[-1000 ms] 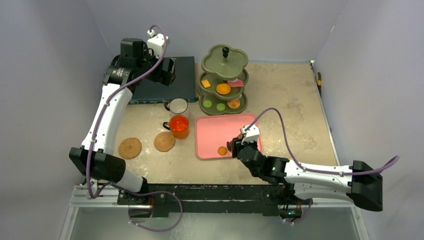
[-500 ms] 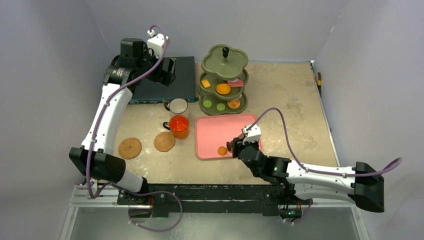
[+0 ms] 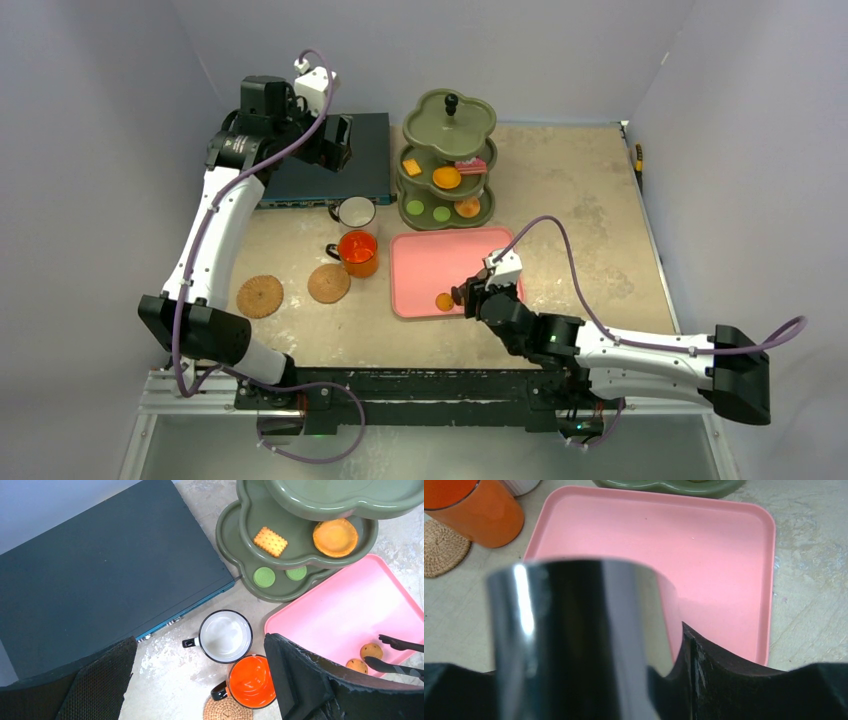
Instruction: Serve the afternoon tea
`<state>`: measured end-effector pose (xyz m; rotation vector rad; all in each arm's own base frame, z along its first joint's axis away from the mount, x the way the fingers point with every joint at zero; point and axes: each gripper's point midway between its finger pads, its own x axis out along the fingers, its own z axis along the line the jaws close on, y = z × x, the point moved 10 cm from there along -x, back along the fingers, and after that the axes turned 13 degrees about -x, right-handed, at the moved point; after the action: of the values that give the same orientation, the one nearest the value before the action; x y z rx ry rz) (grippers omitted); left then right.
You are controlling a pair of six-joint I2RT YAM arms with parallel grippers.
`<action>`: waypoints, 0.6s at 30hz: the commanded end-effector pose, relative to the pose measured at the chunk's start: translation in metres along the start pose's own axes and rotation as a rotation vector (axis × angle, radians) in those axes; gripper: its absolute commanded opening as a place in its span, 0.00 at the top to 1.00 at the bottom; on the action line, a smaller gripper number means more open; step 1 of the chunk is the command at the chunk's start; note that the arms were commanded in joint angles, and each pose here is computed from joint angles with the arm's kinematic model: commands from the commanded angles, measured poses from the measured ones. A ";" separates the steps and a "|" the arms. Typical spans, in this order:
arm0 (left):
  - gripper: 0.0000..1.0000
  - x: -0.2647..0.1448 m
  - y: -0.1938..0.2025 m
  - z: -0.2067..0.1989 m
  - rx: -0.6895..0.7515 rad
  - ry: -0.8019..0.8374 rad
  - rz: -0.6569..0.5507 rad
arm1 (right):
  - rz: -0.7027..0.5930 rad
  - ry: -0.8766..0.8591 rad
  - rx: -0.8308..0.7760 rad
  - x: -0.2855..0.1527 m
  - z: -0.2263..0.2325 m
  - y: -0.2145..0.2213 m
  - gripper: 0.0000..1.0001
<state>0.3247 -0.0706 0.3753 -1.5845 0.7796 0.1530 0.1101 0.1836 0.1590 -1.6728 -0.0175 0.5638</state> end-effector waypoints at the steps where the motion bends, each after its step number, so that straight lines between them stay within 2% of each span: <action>1: 0.01 -0.018 -0.014 -0.005 0.002 0.008 -0.064 | -0.013 0.013 0.040 -0.002 0.003 -0.012 0.42; 18: 0.01 -0.019 -0.016 -0.005 0.005 0.009 -0.064 | 0.020 0.019 0.017 0.003 0.010 -0.004 0.42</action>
<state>0.3233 -0.0703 0.3792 -1.5847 0.7776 0.1500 0.1094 0.1883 0.1526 -1.6965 0.0187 0.5872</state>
